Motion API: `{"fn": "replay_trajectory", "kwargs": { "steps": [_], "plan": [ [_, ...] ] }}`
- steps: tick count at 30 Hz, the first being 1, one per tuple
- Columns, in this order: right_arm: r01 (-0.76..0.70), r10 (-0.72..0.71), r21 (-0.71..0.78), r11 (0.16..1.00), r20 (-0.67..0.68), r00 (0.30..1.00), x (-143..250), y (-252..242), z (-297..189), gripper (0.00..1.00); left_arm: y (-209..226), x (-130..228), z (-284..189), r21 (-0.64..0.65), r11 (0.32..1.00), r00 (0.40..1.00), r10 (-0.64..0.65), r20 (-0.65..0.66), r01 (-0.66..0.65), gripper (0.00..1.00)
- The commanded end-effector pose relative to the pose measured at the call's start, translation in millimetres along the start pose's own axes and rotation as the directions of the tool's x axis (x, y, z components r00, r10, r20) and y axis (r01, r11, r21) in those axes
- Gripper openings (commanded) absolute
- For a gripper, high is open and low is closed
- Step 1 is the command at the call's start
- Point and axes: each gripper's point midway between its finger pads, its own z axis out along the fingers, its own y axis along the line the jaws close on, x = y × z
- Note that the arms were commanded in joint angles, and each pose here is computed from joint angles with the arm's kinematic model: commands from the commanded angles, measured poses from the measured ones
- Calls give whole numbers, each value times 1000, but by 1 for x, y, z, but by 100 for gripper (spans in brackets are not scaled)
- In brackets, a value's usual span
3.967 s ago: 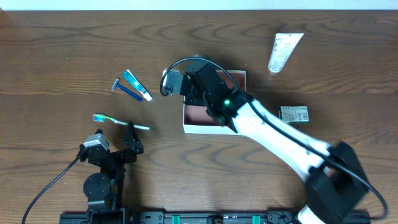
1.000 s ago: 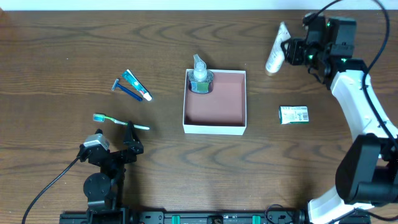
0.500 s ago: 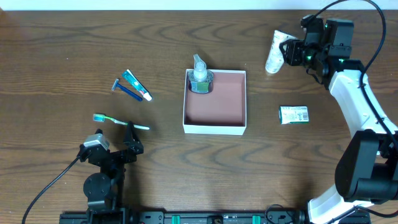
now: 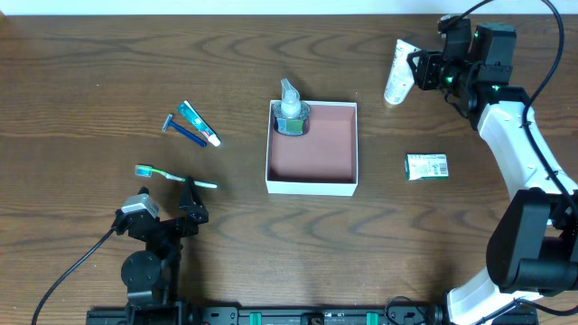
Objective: Pack container
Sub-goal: 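Carry the lotion tube into the box beside the soap bottle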
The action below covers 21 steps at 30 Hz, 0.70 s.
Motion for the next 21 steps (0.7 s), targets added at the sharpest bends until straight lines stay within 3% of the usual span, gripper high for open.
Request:
{"fn": "replay_trajectory", "kwargs": {
  "steps": [1,3,5,7,14,21],
  "plan": [
    [21,-21,-29,999,1,1000,1,10,3,38,3,15,1,-3,1000,999,16,-49,-16,98],
    [28,-28,-33,999,0,1000,1,13,4,29,3,15,1,-3,1000,999,16,-49,-16,98],
    [31,-31,-38,999,-2,1000,1,16,5,9,3,15,1,-3,1000,999,16,-49,-16,98],
    [36,-36,-43,998,0,999,1,19,6,1,3,15,1,-3,1000,999,16,-49,-16,98],
    [56,-55,-93,994,13,998,-7,40,-4,1,3,15,1,-2,1000,999,16,-49,-16,98],
    [195,-187,-96,976,93,978,-45,74,-63,1,3,15,1,-3,1000,999,16,-49,-16,98]
  ]
}}
